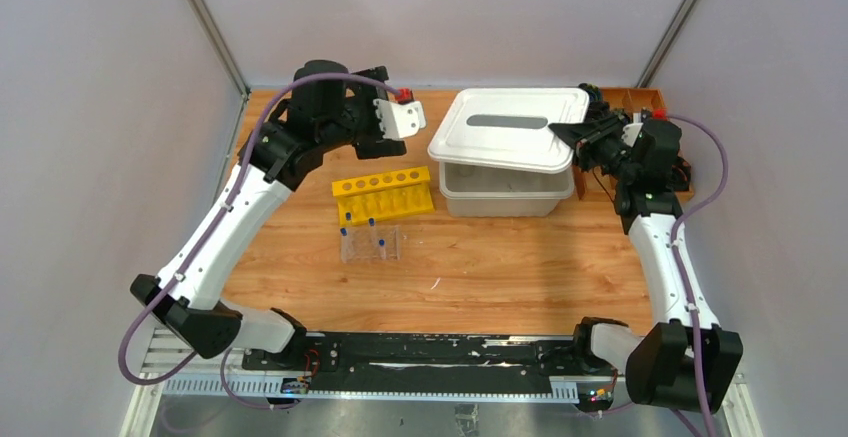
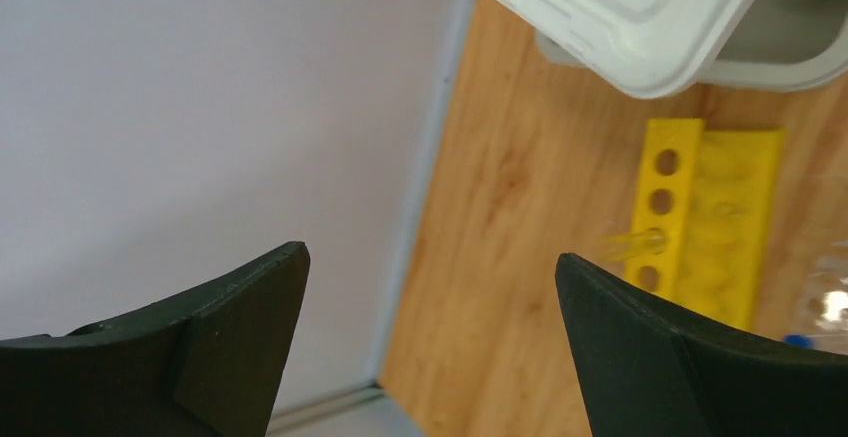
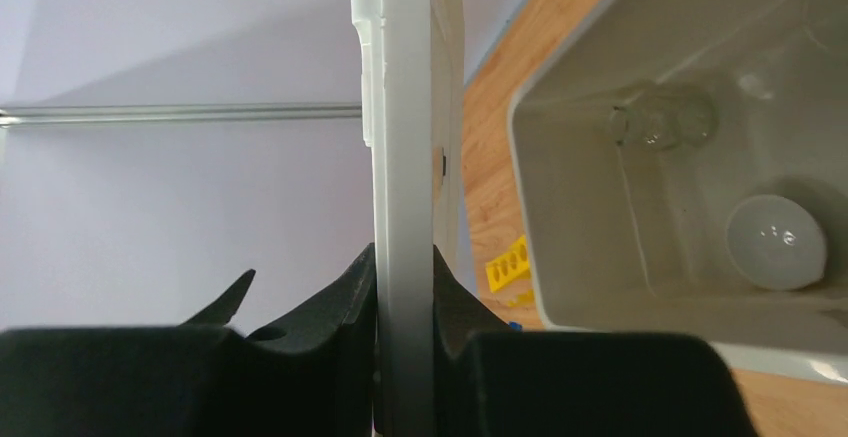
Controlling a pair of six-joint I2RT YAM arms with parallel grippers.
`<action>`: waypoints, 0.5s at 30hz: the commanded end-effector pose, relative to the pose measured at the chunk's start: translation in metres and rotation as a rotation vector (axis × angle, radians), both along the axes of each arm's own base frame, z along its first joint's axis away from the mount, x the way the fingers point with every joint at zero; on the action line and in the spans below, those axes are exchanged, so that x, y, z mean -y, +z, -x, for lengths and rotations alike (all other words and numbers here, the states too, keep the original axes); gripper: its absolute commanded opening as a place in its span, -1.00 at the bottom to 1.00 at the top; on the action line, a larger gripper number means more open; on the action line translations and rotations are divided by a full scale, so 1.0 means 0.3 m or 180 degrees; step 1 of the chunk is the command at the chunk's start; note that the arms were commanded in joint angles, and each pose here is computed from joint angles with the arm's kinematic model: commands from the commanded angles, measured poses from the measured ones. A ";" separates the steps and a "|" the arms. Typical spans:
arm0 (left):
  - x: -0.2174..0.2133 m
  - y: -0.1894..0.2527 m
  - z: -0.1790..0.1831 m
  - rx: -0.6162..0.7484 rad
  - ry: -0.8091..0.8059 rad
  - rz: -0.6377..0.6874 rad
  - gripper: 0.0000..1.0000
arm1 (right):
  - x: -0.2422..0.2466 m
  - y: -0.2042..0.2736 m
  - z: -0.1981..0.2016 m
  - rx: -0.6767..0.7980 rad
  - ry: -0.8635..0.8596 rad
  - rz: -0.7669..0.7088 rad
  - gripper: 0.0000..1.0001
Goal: Organize the chemistry lab equipment
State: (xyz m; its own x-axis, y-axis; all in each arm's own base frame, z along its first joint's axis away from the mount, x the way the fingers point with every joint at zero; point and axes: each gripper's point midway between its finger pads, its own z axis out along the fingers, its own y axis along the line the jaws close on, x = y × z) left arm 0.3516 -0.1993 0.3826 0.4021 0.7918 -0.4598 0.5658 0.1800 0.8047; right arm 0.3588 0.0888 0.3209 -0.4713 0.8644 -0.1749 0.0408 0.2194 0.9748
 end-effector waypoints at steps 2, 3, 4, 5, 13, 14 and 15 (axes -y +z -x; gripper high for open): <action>0.027 -0.125 0.085 -0.1277 0.0535 0.0784 0.97 | -0.020 -0.011 0.080 0.0171 0.0223 0.0269 -0.88; 0.038 -0.133 0.083 -0.1353 0.0553 0.0840 0.96 | -0.021 -0.019 0.085 0.0177 0.0241 0.0301 -0.86; 0.048 -0.144 0.081 -0.1431 0.0579 0.0885 0.94 | -0.023 -0.029 0.088 0.0171 0.0261 0.0332 -0.86; 0.055 -0.157 0.075 -0.1492 0.0612 0.0910 0.93 | -0.022 -0.037 0.090 0.0167 0.0272 0.0370 -0.86; 0.089 -0.277 -0.015 -0.1689 0.0853 0.0841 0.89 | -0.014 -0.144 0.074 -0.0005 0.0351 0.0561 -0.81; 0.094 -0.289 -0.025 -0.1685 0.0851 0.0824 0.90 | -0.012 -0.151 0.068 -0.0004 0.0356 0.0596 -0.80; 0.101 -0.301 -0.035 -0.1695 0.0856 0.0822 0.91 | -0.009 -0.162 0.061 -0.0026 0.0361 0.0623 -0.80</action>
State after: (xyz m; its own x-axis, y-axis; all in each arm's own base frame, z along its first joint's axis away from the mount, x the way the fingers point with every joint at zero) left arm 0.3528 -0.2228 0.2939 -0.1052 0.6940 -0.7123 0.7999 0.4846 0.3540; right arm 0.3383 0.0953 0.2831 -0.5502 0.7837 -0.2884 0.0304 0.3640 0.9309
